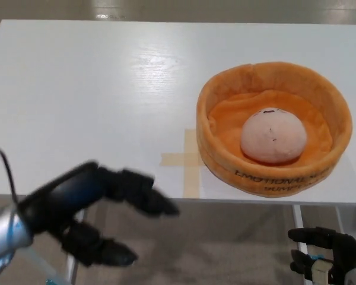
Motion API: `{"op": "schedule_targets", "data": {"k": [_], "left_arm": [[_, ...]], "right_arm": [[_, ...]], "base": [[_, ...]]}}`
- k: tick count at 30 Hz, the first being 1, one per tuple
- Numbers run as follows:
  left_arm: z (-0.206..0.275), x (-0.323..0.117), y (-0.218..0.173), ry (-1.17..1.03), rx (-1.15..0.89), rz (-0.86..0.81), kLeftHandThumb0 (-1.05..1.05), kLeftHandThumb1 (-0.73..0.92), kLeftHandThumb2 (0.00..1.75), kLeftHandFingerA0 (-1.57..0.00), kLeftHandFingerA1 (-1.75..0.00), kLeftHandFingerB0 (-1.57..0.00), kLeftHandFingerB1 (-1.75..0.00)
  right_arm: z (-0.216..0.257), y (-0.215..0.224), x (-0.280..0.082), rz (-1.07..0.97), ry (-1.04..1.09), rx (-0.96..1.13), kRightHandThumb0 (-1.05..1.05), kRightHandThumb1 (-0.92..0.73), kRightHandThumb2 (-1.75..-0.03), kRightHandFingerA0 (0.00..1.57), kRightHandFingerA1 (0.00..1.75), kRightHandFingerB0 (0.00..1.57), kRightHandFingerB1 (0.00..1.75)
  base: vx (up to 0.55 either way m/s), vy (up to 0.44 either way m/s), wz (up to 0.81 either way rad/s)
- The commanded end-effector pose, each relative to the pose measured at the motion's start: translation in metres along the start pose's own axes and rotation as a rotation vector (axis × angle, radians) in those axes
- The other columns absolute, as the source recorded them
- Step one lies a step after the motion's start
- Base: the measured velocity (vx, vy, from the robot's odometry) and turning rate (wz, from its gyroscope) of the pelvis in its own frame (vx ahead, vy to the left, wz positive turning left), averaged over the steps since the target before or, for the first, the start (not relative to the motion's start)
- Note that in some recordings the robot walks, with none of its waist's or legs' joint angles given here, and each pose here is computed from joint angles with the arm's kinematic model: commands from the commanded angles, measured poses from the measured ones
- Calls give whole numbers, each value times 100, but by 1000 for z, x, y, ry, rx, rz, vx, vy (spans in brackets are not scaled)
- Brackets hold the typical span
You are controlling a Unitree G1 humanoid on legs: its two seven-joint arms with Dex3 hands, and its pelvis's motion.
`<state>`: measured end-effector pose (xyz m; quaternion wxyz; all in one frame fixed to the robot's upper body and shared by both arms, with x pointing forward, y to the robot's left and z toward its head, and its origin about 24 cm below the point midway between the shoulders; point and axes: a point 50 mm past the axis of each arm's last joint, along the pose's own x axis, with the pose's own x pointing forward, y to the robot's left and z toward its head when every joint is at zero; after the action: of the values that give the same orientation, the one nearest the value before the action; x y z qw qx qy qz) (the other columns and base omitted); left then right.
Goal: Use the left hand to pick up the pink round toy on the left and place it inside the orange plate on the desk.
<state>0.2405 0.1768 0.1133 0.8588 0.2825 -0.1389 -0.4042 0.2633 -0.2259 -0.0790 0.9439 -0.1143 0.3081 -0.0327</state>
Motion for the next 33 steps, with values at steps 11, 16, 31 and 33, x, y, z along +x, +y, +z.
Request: {"op": "schedule_targets", "data": {"k": [11, 16, 31, 33], "left_arm": [[-118, -52, -86, 435, -469, 163, -66, 77, 63, -101, -65, -76, -49], [-137, -50, -92, 559, -399, 225, -62, 63, 102, -85, -78, -68, -62], [-175, -41, -75, 944, -132, 421, -52, 62, 59, -54, -50, -60, -43], [-178, -44, -74, 983, -146, 410, -62, 60, 62, -36, -40, -47, -38]], "right_arm": [[-14, -7, -4, -22, 47, -6, -21, -61, -57, 80, 57, 69, 51], [-16, -5, -5, -13, 46, 1, -21, -62, -58, 79, 57, 69, 51], [-19, -4, -6, -21, 49, -6, -21, -61, -58, 80, 56, 69, 51], [-18, -4, -6, -19, 48, -12, -21, -62, -58, 79, 55, 69, 51]], "base": [[0, 0, 0], [0, 0, 0], [0, 0, 0], [0, 0, 0]]}}
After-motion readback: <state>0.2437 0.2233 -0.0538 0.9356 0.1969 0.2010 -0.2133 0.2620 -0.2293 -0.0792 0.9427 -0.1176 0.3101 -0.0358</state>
